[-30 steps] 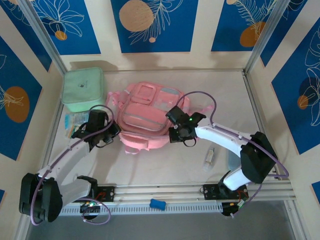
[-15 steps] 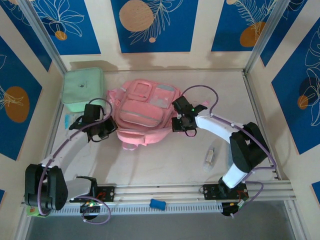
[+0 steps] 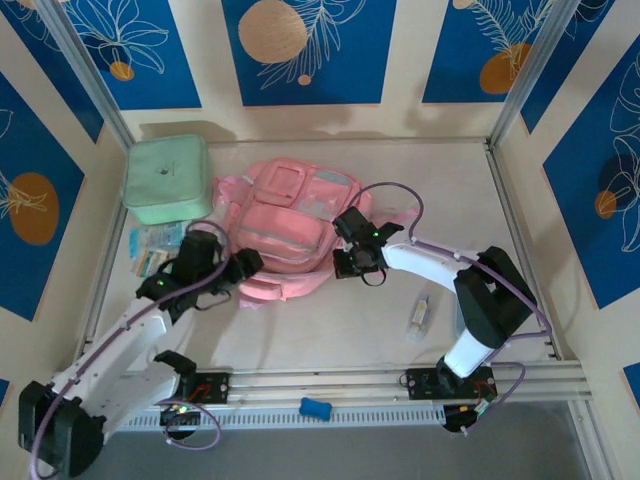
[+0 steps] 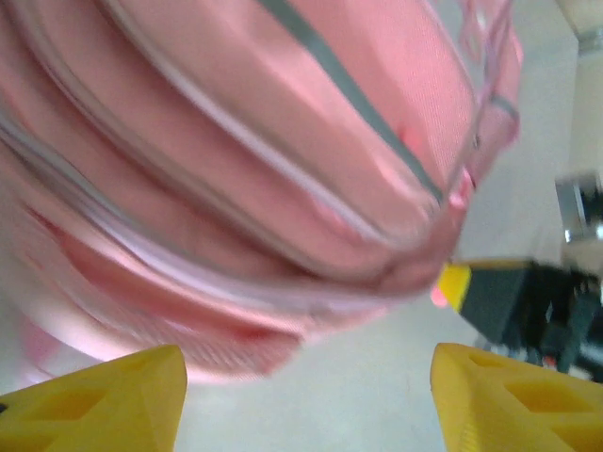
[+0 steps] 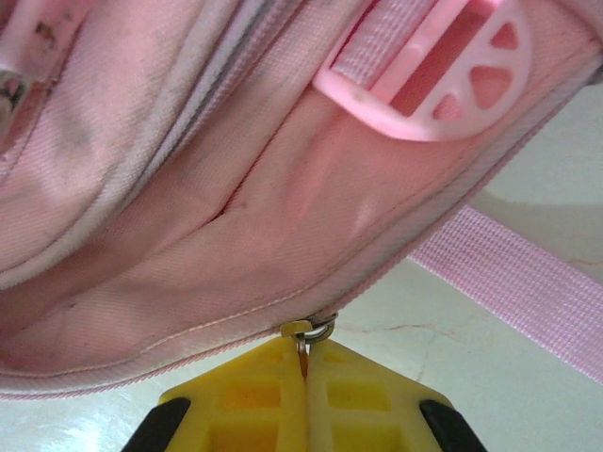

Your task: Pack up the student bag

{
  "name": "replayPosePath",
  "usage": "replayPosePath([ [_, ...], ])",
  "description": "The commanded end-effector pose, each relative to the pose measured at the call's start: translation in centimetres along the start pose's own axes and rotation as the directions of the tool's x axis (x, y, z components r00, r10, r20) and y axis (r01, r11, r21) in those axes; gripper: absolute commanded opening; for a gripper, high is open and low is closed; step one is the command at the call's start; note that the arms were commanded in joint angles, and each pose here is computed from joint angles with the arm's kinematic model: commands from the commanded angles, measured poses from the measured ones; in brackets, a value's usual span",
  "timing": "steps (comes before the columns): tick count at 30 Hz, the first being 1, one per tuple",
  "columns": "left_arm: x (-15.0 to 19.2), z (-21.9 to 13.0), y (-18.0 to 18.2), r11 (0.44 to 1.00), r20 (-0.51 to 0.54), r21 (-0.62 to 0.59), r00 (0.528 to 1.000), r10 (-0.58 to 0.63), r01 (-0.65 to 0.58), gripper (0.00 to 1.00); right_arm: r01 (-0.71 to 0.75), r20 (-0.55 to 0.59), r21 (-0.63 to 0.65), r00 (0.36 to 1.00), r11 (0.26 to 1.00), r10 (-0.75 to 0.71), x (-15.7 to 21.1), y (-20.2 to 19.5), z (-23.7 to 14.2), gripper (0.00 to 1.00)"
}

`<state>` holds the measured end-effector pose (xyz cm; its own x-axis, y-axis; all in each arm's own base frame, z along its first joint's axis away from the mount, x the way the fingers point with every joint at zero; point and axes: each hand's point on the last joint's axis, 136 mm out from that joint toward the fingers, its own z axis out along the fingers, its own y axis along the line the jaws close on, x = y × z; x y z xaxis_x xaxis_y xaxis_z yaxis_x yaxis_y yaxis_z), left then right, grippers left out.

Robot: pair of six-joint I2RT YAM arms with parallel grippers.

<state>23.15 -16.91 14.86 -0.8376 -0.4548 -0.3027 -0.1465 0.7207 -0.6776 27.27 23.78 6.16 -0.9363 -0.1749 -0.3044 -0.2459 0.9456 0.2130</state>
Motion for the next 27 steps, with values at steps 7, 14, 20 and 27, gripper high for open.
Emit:
replayPosePath([
  [7, 3.7, 5.9, -5.5, 0.961, 0.086, 0.053, 0.958, -0.274, 0.27, 0.77, -0.015, -0.021, 0.017, 1.0, 1.0, 0.016, 0.6, -0.1, -0.1, 0.0],
  [14, 4.1, 10.5, -5.8, 0.926, 0.139, 0.004, 0.917, -0.375, 0.378, 0.77, -0.02, -0.017, 0.015, 1.0, 1.0, 0.02, 0.4, -0.1, -0.1, 0.0],
  [20, 4.8, 12.1, -2.6, 0.919, 0.179, -0.151, 0.925, -0.336, 0.363, 0.58, -0.053, -0.008, 0.078, 0.999, 0.996, 0.054, 0.3, -1.4, 0.0, 0.0],
  [27, 5.0, 10.2, 1.3, 0.921, 0.209, -0.272, 0.952, -0.225, 0.278, 0.11, -0.111, 0.082, 0.173, 0.992, 0.979, 0.098, -1.9, -4.6, -1.2, 0.0],
])
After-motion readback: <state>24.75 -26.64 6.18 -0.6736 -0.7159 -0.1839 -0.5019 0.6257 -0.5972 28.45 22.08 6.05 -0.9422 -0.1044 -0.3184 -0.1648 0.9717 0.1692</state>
